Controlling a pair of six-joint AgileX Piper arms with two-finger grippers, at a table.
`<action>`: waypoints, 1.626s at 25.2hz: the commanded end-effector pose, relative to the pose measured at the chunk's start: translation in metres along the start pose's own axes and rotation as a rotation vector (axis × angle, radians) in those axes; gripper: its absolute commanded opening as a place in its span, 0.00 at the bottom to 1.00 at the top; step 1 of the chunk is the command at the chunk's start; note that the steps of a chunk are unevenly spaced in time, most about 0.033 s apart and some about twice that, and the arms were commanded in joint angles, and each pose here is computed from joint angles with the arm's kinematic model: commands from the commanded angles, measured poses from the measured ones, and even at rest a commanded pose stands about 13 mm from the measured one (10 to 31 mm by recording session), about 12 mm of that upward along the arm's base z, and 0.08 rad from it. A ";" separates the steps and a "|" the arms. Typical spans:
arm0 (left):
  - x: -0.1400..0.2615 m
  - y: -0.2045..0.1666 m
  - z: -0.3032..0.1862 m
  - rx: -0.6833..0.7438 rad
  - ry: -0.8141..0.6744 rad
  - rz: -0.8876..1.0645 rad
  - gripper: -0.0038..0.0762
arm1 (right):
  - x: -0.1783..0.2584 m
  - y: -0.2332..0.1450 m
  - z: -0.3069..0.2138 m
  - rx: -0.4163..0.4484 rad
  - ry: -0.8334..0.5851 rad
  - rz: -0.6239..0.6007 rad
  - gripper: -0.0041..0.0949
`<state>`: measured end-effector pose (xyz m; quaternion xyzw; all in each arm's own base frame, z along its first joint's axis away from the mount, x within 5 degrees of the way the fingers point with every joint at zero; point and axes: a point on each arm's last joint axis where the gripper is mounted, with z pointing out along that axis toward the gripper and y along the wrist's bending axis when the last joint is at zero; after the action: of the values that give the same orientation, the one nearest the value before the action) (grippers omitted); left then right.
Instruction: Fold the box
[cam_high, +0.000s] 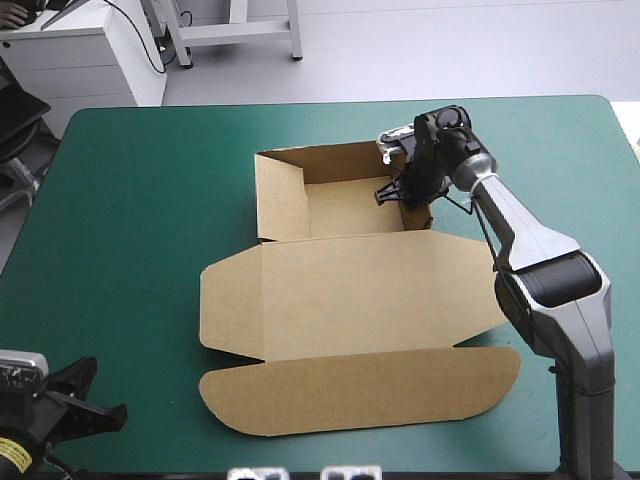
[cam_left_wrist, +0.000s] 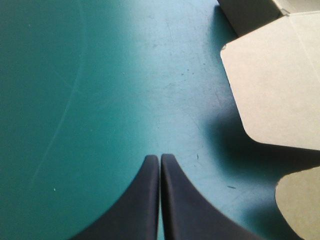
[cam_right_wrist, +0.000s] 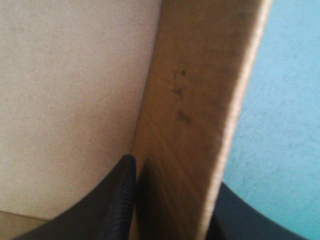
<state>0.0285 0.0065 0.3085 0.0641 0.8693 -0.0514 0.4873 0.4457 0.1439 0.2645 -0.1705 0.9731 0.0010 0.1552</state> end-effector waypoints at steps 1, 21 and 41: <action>0.006 0.001 -0.002 0.025 -0.087 -0.053 0.04 | -0.001 -0.010 -0.034 0.060 -0.066 0.019 0.18; 0.012 0.001 -0.003 0.037 -0.092 -0.062 0.04 | 0.092 -0.276 -0.063 0.301 -0.039 0.507 0.02; 0.012 0.001 -0.003 0.034 -0.093 -0.060 0.04 | 0.107 -0.296 -0.070 0.182 -0.095 0.480 0.66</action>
<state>0.0172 0.0100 0.2872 0.0450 0.8660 -0.0713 0.4929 0.4385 -0.1749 0.2710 0.0847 0.9817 -0.0185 0.1693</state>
